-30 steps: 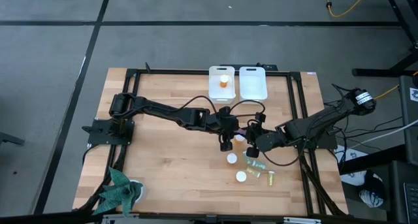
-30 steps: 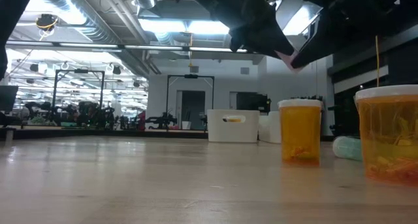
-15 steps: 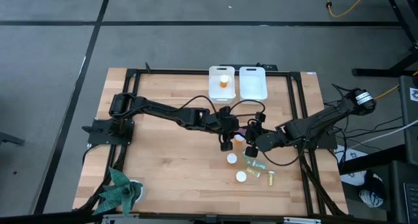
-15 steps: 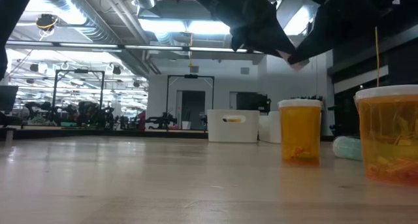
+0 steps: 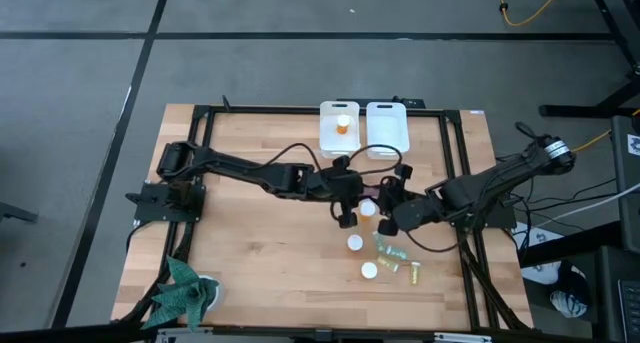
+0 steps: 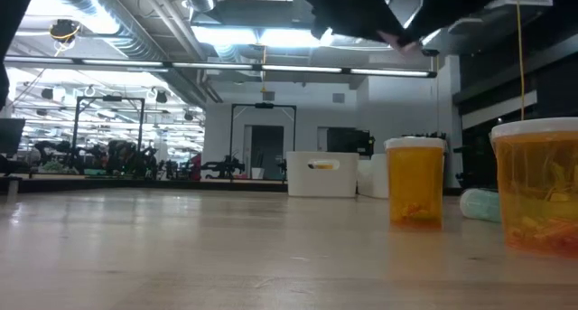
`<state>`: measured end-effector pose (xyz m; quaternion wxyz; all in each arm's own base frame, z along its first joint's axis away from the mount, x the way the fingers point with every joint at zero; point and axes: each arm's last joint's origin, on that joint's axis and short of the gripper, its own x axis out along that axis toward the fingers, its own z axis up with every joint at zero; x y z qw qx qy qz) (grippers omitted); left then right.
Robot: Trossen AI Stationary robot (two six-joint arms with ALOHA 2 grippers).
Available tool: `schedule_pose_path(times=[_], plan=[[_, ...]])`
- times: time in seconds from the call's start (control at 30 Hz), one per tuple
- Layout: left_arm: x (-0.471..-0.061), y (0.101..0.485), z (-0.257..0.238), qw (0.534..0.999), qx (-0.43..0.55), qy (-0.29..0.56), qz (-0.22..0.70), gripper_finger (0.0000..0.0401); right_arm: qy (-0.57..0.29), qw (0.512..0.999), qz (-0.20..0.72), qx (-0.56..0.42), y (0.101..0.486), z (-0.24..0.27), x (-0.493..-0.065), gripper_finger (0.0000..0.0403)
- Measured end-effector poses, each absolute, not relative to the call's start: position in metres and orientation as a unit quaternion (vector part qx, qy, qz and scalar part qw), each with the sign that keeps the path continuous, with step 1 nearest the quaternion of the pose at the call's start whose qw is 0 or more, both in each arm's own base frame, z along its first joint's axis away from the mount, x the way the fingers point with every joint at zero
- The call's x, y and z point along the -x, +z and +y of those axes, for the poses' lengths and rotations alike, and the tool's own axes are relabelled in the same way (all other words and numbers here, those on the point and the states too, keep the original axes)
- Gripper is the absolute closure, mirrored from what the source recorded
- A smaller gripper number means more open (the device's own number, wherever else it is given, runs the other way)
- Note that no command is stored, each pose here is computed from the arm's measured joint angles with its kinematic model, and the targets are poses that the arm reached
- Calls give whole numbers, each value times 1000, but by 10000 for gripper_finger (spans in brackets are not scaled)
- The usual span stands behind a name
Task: Pick and place medicine bottles into bin by pill shape (circle, oval)
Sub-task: Put the small purple medicine pill bottle into the right white bin
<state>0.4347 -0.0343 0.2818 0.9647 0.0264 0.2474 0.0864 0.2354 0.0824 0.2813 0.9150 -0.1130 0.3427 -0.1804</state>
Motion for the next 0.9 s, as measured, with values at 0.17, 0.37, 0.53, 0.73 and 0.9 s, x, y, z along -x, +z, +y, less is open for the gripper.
schedule_pose_path(times=[0.17, 0.37, 0.53, 0.73, 0.9], plan=[[-430, 288, -44, 964, -49, 99, 243, 321, -134, 921, 353, 92, 295, 85, -237, 265], [-427, 285, -48, 957, -74, 115, 257, 321, -116, 923, 357, 79, 300, 85, -232, 237], [-426, 286, -48, 953, -82, 141, 256, 321, -111, 928, 348, 70, 307, 82, -225, 218], [-424, 289, -52, 954, -82, 137, 253, 321, -83, 927, 363, 32, 309, 82, -218, 218], [-411, 306, -67, 955, -91, 140, 243, 321, -71, 926, 370, 0, 309, 82, -215, 225]])
